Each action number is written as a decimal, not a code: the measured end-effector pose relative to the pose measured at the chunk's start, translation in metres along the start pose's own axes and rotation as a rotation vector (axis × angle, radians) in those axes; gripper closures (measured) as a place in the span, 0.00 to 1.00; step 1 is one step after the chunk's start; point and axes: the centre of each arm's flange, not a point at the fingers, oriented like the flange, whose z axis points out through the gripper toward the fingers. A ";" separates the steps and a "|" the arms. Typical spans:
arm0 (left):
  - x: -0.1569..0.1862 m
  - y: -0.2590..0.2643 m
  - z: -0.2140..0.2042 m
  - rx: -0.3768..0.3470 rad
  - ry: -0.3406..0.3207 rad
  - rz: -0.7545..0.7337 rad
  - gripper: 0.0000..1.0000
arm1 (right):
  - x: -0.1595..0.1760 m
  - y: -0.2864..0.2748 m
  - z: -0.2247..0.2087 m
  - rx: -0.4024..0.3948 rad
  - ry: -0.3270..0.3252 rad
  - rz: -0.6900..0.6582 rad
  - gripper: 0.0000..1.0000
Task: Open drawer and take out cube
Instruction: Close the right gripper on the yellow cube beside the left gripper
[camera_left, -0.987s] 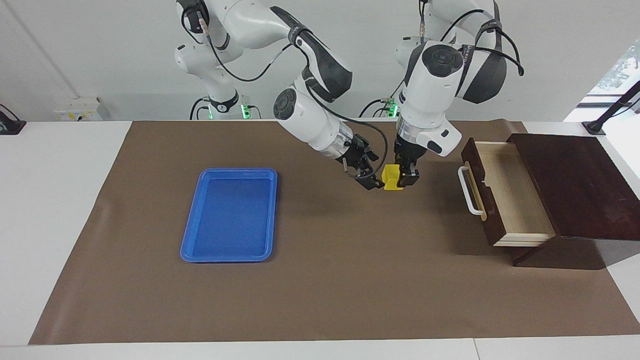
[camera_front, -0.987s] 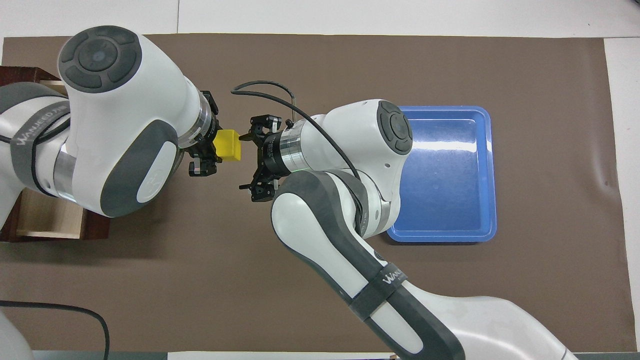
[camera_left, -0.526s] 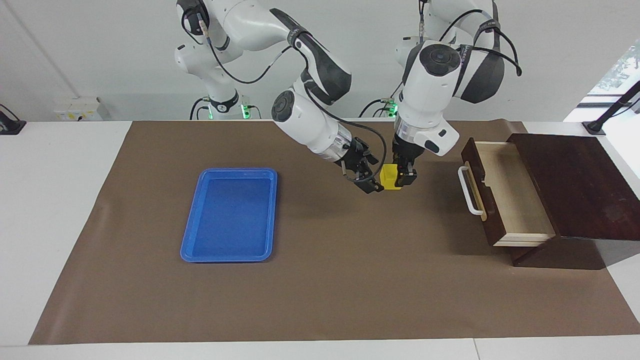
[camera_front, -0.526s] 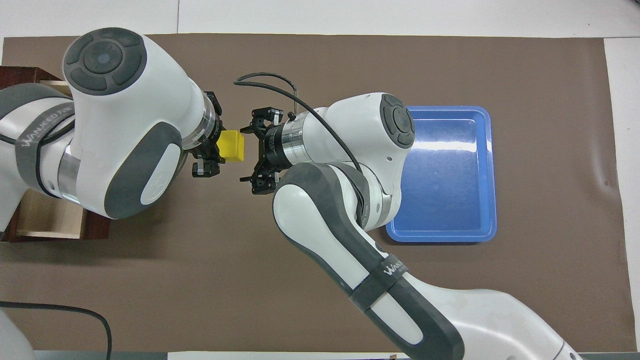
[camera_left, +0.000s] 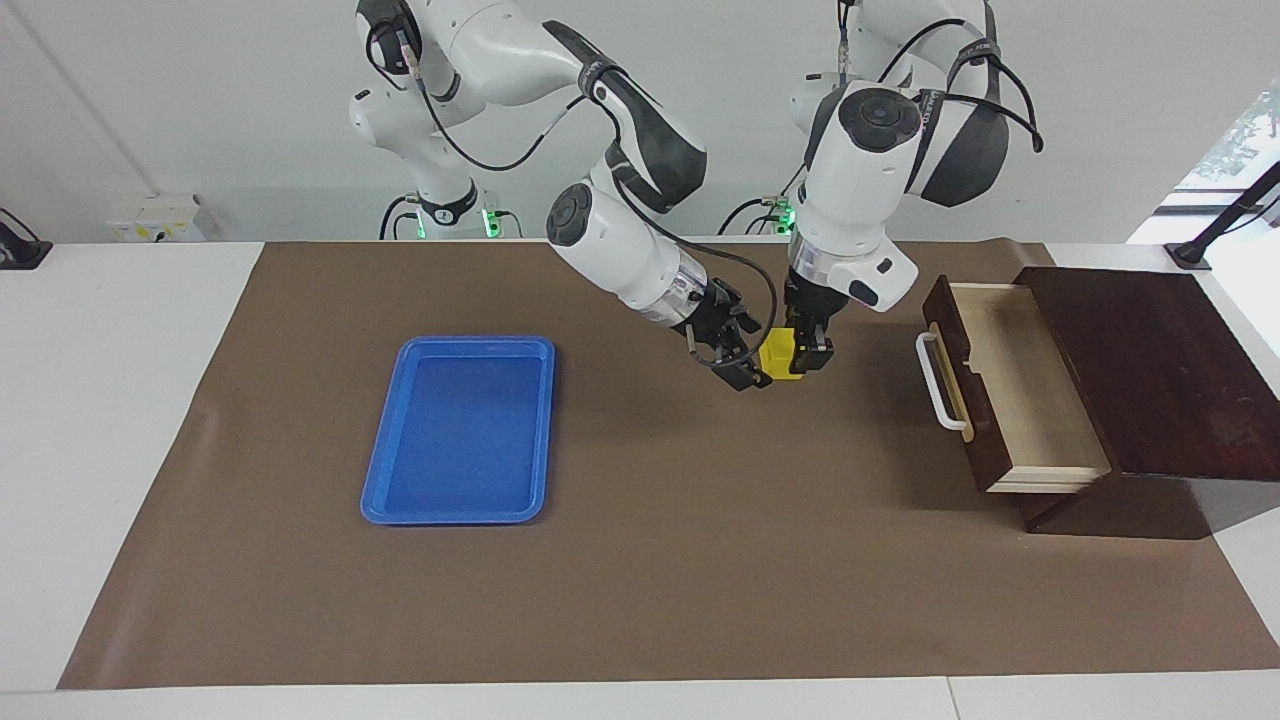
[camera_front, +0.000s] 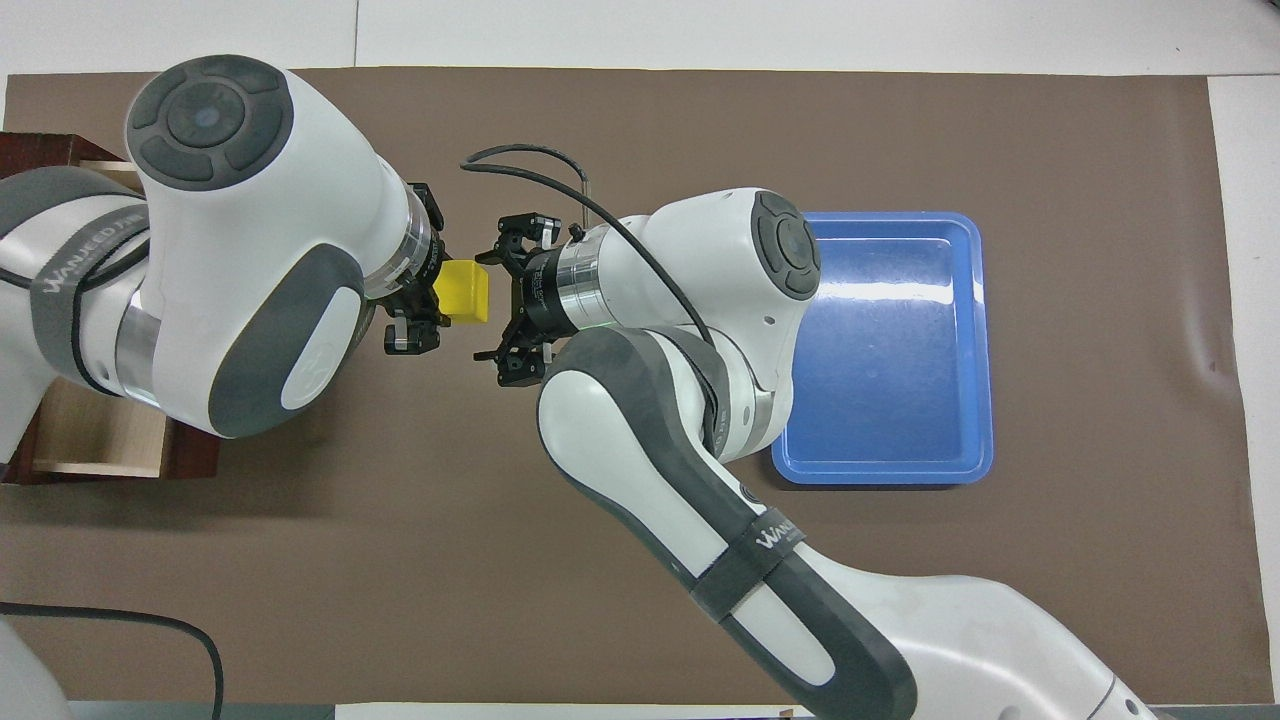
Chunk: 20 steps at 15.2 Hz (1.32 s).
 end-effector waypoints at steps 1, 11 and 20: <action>0.000 0.000 0.000 0.000 0.000 0.000 0.45 | -0.001 0.000 -0.001 0.003 -0.001 0.001 0.00; 0.001 0.000 0.000 0.000 0.000 -0.001 0.45 | -0.019 0.005 0.007 0.036 -0.019 0.011 0.00; 0.000 0.000 0.000 0.000 0.000 0.000 0.45 | -0.015 0.002 0.005 0.040 -0.017 0.016 0.03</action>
